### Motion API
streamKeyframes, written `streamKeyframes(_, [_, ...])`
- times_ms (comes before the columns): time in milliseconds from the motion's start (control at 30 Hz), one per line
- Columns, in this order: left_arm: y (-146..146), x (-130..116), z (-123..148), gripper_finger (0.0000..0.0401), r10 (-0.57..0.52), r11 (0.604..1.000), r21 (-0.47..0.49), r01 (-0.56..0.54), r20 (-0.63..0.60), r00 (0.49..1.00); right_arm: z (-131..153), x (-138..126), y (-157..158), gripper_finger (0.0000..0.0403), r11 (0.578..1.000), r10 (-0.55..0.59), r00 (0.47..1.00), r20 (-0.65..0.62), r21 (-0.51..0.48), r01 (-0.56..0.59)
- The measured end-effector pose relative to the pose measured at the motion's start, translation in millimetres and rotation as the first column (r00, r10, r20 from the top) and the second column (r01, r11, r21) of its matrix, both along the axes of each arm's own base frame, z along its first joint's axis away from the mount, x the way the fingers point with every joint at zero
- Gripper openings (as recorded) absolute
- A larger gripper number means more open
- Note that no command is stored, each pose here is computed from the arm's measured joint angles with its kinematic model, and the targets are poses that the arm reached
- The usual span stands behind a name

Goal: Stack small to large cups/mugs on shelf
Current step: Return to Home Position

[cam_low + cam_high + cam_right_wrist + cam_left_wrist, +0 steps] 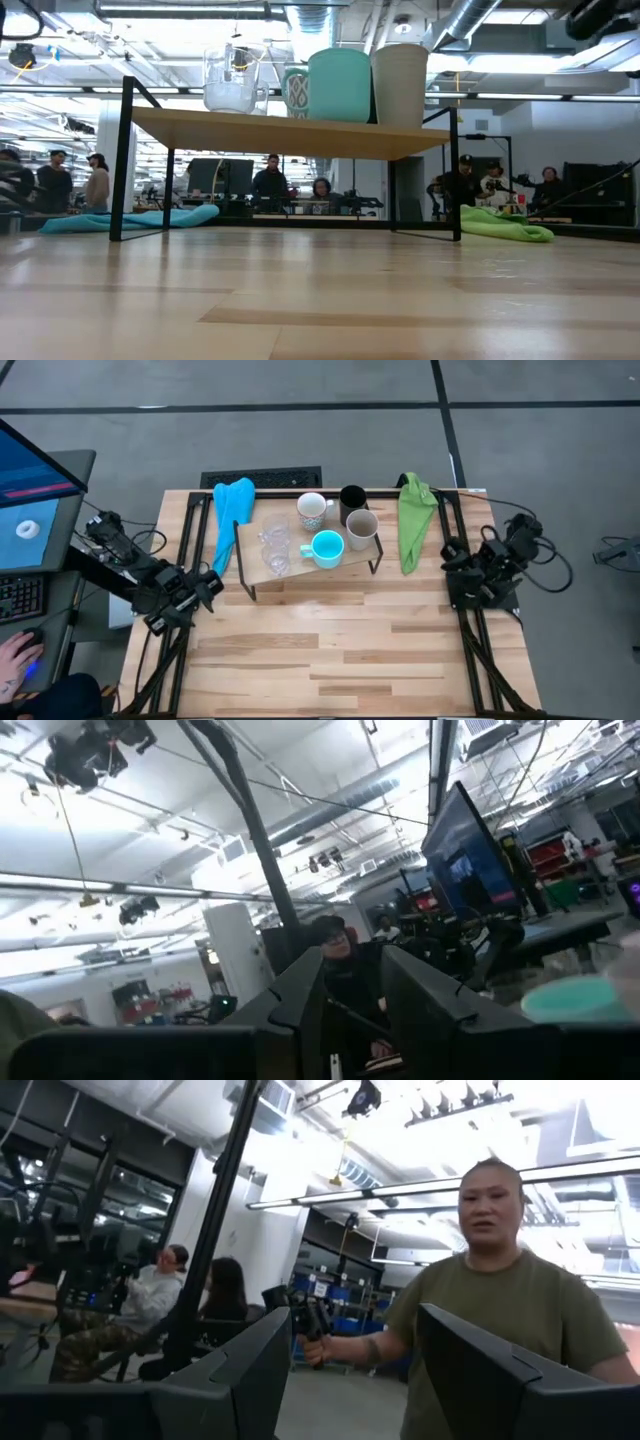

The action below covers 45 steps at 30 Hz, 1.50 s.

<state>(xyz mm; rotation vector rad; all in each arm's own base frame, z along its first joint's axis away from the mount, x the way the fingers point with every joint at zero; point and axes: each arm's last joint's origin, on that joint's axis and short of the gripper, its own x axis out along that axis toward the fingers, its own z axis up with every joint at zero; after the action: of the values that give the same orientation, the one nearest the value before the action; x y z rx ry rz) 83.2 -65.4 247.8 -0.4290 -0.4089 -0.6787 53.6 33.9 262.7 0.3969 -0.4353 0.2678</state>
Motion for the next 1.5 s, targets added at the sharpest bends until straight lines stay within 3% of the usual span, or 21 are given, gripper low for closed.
streamKeyframes(167, [3,-4,-29,0.021,-0.004,1.0,-0.023,0.004,-0.004,1.0,-20,6,5,0.0126,1.0,-0.015,1.0,0.004,0.013,0.015])
streamKeyframes(333, [8,-9,-31,0.021,0.016,1.0,-0.01,-0.016,0.004,1.0,-34,10,10,0.0126,1.0,0.0,1.0,-0.027,0.004,0.0])
streamKeyframes(400, [9,-11,-33,0.021,0.014,1.0,0.013,-0.014,-0.006,1.0,-40,11,12,0.0126,0.999,0.011,0.999,-0.033,-0.048,-0.013])
streamKeyframes(567, [9,-8,-53,0.021,0.085,0.99,0.128,-0.063,-0.176,0.981,-65,18,20,0.0126,0.983,0.035,0.992,-0.12,-0.175,-0.056])
streamKeyframes(833, [8,-6,-76,0.021,0.148,0.95,0.309,-0.046,-0.313,0.938,-85,22,23,0.0126,0.935,-0.015,0.964,-0.267,-0.345,-0.081])
streamKeyframes(1033, [6,-6,-77,0.021,0.123,0.917,0.399,-0.011,-0.256,0.959,-90,22,23,0.0126,0.918,-0.031,0.952,-0.303,-0.386,-0.093])
streamKeyframes(1500, [6,-6,-78,0.021,0.115,0.912,0.41,-0.002,-0.251,0.961,-91,22,23,0.0126,0.917,-0.032,0.952,-0.304,-0.388,-0.092])
